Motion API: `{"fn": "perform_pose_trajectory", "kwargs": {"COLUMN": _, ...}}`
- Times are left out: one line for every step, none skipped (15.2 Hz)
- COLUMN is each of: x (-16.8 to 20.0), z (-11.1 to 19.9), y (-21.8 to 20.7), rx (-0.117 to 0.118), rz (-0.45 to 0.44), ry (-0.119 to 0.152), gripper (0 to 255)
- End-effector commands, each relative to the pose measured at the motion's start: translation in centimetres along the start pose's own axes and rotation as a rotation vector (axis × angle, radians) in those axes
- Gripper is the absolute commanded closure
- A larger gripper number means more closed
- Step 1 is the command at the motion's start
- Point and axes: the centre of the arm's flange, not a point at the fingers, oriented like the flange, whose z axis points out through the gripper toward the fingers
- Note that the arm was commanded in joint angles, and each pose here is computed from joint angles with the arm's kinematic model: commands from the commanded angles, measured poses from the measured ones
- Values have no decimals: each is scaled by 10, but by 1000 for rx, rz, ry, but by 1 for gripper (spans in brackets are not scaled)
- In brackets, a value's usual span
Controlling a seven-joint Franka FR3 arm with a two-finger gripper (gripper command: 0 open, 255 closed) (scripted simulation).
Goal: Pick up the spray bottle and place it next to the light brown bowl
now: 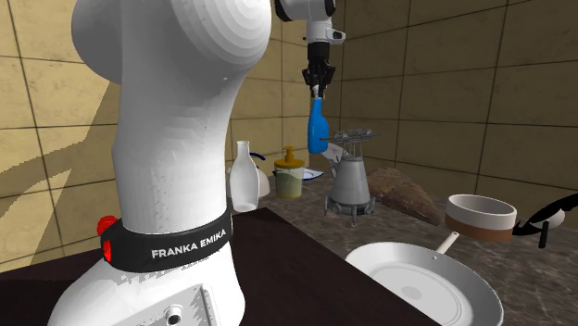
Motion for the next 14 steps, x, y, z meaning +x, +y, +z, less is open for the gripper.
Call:
{"fn": "perform_pose_trajectory", "kwargs": {"x": 0, "z": -10, "y": -1, "rx": 0, "rz": 0, "ry": 0, "gripper": 255}}
{"fn": "perform_pose_trajectory", "kwargs": {"x": 0, "z": -15, "y": -1, "rx": 0, "rz": 0, "ry": 0, "gripper": 255}}
{"fn": "perform_pose_trajectory", "kwargs": {"x": 0, "z": -20, "y": -1, "rx": 0, "rz": 0, "ry": 0, "gripper": 255}}
{"fn": "perform_pose_trajectory", "kwargs": {"x": 0, "z": -25, "y": -1, "rx": 0, "rz": 0, "ry": 0, "gripper": 255}}
{"fn": "perform_pose_trajectory", "kwargs": {"x": 0, "z": -31, "y": -1, "rx": 0, "rz": 0, "ry": 0, "gripper": 255}}
{"fn": "perform_pose_trajectory", "kwargs": {"x": 0, "z": -36, "y": -1, "rx": 0, "rz": 0, "ry": 0, "gripper": 255}}
{"fn": "perform_pose_trajectory", "kwargs": {"x": 0, "z": -41, "y": -1, "rx": 0, "rz": 0, "ry": 0, "gripper": 255}}
{"fn": "perform_pose_trajectory", "kwargs": {"x": 0, "z": -47, "y": -1, "rx": 0, "rz": 0, "ry": 0, "gripper": 255}}
{"fn": "perform_pose_trajectory", "kwargs": {"x": 0, "z": -52, "y": 0, "rx": 0, "rz": 0, "ry": 0, "gripper": 255}}
{"fn": "perform_pose_trajectory", "kwargs": {"x": 0, "z": -57, "y": 0, "rx": 0, "rz": 0, "ry": 0, "gripper": 255}}
{"fn": "perform_pose_trajectory", "kwargs": {"x": 0, "z": -62, "y": 0, "rx": 0, "rz": 0, "ry": 0, "gripper": 255}}
{"fn": "perform_pose_trajectory", "kwargs": {"x": 0, "z": -68, "y": 0, "rx": 0, "rz": 0, "ry": 0, "gripper": 255}}
{"fn": "perform_pose_trajectory", "kwargs": {"x": 0, "z": -73, "y": 0, "rx": 0, "rz": 0, "ry": 0, "gripper": 255}}
{"fn": "perform_pose_trajectory", "kwargs": {"x": 0, "z": -78, "y": 0, "rx": 0, "rz": 0, "ry": 0, "gripper": 255}}
